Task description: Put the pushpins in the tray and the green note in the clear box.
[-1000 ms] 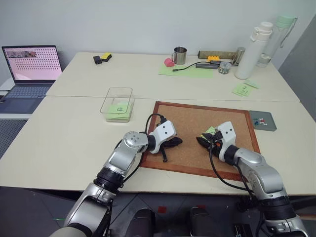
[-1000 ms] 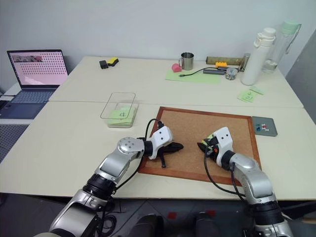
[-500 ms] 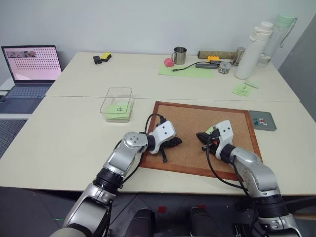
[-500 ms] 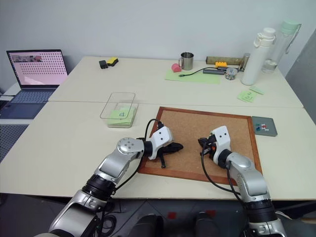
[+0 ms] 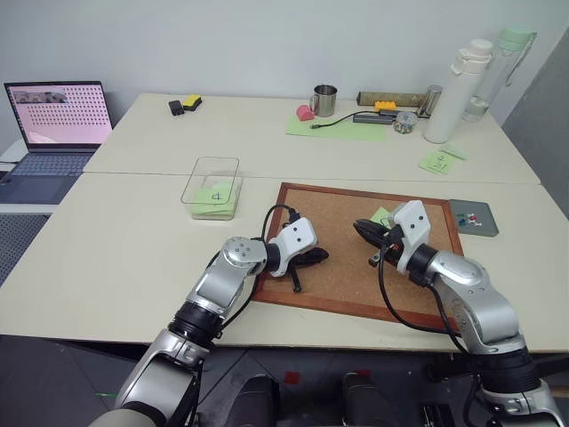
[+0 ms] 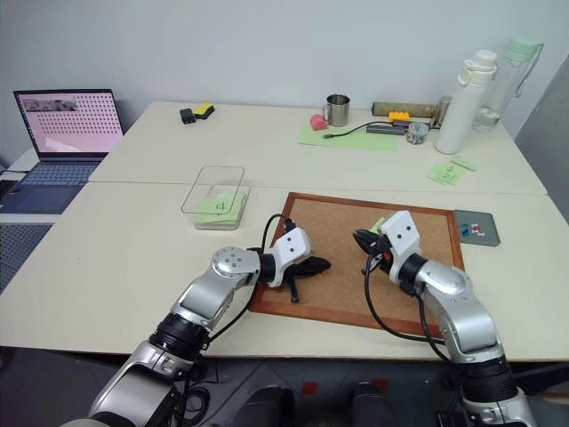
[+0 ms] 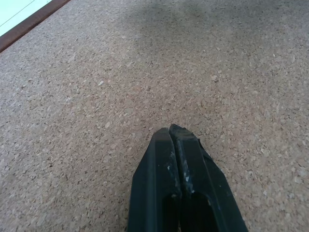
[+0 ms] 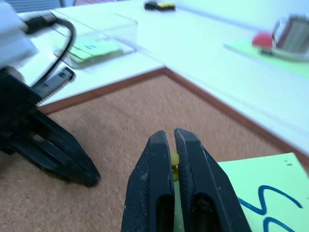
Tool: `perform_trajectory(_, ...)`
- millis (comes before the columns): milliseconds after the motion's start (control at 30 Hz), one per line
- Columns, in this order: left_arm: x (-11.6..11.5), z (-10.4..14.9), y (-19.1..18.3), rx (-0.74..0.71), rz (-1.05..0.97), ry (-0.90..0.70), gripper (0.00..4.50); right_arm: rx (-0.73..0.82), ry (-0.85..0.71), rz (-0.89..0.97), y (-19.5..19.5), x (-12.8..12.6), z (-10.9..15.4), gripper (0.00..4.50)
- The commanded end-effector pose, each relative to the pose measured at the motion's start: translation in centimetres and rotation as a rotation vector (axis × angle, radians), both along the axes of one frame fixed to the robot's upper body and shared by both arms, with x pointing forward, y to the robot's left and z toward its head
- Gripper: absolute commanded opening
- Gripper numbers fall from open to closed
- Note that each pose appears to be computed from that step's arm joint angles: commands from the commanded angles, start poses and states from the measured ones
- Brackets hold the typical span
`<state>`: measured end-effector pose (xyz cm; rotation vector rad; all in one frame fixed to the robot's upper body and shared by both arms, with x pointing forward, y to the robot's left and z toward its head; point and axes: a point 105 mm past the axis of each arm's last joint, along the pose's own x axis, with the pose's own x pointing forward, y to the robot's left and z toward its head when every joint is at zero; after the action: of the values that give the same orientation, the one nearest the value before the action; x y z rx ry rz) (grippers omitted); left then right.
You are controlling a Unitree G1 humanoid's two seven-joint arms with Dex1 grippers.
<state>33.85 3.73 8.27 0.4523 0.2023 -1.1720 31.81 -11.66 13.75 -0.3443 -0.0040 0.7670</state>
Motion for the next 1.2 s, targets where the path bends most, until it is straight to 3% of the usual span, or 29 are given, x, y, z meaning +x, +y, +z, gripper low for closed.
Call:
perform_trajectory(33, 0.8, 3.1, -0.3, -0.215, 0.052, 0.097, 0.38, -0.125, -0.089, 0.089, 0.3, -0.9, 0.5, 0.0)
perform_trajectory(200, 0.0, 8.0, -0.8, -0.505, 0.003, 0.294, 1.26, -0.311, -0.172, 0.21, 0.0, -1.6, 0.4, 0.0)
perform_trajectory(500, -0.6, 9.2, -1.2, -0.587, -0.001, 0.48, 3.06, -0.512, -0.301, 0.405, 0.1, -2.8, 1.2, 0.0)
perform_trajectory(667, -1.2, 9.3, -1.7, -0.616, -0.019, 0.563, 3.06, -0.547, -0.371, 0.486, 1.2, -3.3, 2.3, 0.0)
perform_trajectory(1167, -1.9, 9.6, -3.2, -0.646, -0.066, 0.574, 3.06, -0.575, -0.497, 0.634, 4.4, -4.3, 4.0, 0.0)
perform_trajectory(1200, -1.9, 9.7, -3.2, -0.65, -0.073, 0.574, 2.88, -0.576, -0.498, 0.637, 4.4, -4.4, 4.1, 0.0)
